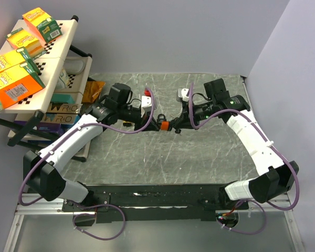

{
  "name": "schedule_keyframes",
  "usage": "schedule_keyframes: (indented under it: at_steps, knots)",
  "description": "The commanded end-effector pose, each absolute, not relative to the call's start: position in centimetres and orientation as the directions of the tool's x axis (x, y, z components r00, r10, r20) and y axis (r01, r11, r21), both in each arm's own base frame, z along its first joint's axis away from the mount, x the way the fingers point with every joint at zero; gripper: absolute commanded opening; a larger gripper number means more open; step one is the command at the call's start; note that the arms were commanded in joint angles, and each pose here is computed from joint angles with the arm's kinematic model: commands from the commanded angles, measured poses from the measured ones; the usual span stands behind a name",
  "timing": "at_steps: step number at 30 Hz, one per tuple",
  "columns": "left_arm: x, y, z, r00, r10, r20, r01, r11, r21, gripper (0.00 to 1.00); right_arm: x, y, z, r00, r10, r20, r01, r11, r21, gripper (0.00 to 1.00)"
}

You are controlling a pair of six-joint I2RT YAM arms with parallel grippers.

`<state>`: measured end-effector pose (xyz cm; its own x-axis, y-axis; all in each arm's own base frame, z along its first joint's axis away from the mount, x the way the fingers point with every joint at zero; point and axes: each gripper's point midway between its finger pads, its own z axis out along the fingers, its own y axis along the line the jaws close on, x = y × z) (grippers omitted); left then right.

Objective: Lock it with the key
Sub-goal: Lock the lock, then place the key at the center of the board.

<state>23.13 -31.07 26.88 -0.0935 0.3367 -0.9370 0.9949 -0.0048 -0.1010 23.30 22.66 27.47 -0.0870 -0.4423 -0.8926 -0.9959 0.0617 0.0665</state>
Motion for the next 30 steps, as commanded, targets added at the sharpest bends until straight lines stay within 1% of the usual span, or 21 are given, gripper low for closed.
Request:
schedule_keyframes:
  at_steps: [1, 6, 12, 14, 15, 17, 18, 20, 21, 23, 24, 29, 30]
  knots:
    - [22.6, -30.4, 29.6, -0.029, 0.271, -0.962, 0.999, -0.026, -0.037, 0.01, 23.5, 21.9, 28.9, 0.020, -0.446, -0.895, -0.996, 0.068, -0.056, 0.00]
    - [23.8, -29.1, 29.5, -0.032, 0.278, -0.960, 0.999, 0.003, -0.033, 0.01, 23.6, 19.8, 27.8, -0.006, -0.472, -0.882, -0.994, 0.102, -0.048, 0.00]
    - [24.3, -27.8, 28.6, -0.032, 0.306, -0.951, 0.999, 0.019, -0.028, 0.01, 26.0, 15.4, 26.8, -0.073, -0.488, -0.870, -0.975, 0.217, -0.040, 0.00]
    - [24.4, -27.8, 28.2, -0.037, 0.313, -0.949, 0.999, 0.023, -0.031, 0.01, 27.7, 13.7, 25.4, -0.138, -0.510, -0.849, -0.956, 0.292, -0.020, 0.00]
    - [24.6, -27.8, 28.2, -0.040, 0.314, -0.949, 0.999, 0.029, -0.032, 0.01, 28.5, 13.2, 23.9, -0.227, -0.505, -0.833, -0.937, 0.346, 0.046, 0.00]
    - [25.1, -28.0, 28.0, -0.047, 0.311, -0.949, 0.999, 0.040, -0.037, 0.01, 31.2, 11.5, 22.2, -0.297, -0.514, -0.805, -0.894, 0.445, 0.045, 0.00]
    - [25.4, -28.0, 27.9, -0.049, 0.314, -0.948, 0.998, 0.054, -0.033, 0.01, 32.1, 11.1, 20.8, -0.376, -0.497, -0.782, -0.865, 0.492, 0.102, 0.00]
    - [26.0, -28.1, 27.8, -0.059, 0.315, -0.947, 0.996, 0.077, -0.036, 0.01, 33.5, 10.4, 19.7, -0.428, -0.489, -0.761, -0.834, 0.539, 0.122, 0.00]
    - [26.5, -28.0, 27.6, -0.063, 0.320, -0.945, 0.995, 0.096, -0.034, 0.01, 34.3, 9.9, 18.4, -0.480, -0.486, -0.731, -0.806, 0.573, 0.149, 0.00]
    - [26.7, -28.1, 27.2, -0.076, 0.325, -0.943, 0.993, 0.114, -0.041, 0.01, 35.6, 9.3, 17.2, -0.509, -0.479, -0.715, -0.777, 0.613, 0.142, 0.00]
    - [26.9, -28.0, 27.2, -0.072, 0.321, -0.944, 0.992, 0.121, -0.035, 0.01, 36.2, 8.7, 15.8, -0.556, -0.475, -0.682, -0.745, 0.649, 0.156, 0.00]
    - [27.1, -28.1, 26.5, -0.117, 0.314, -0.942, 0.986, 0.152, -0.072, 0.01, 39.0, 7.6, 12.9, -0.652, -0.437, -0.619, -0.660, 0.729, 0.181, 0.00]
    - [27.2, -28.1, 26.4, -0.115, 0.311, -0.943, 0.985, 0.155, -0.069, 0.01, 39.3, 7.5, 11.8, -0.684, -0.423, -0.594, -0.638, 0.742, 0.206, 0.00]
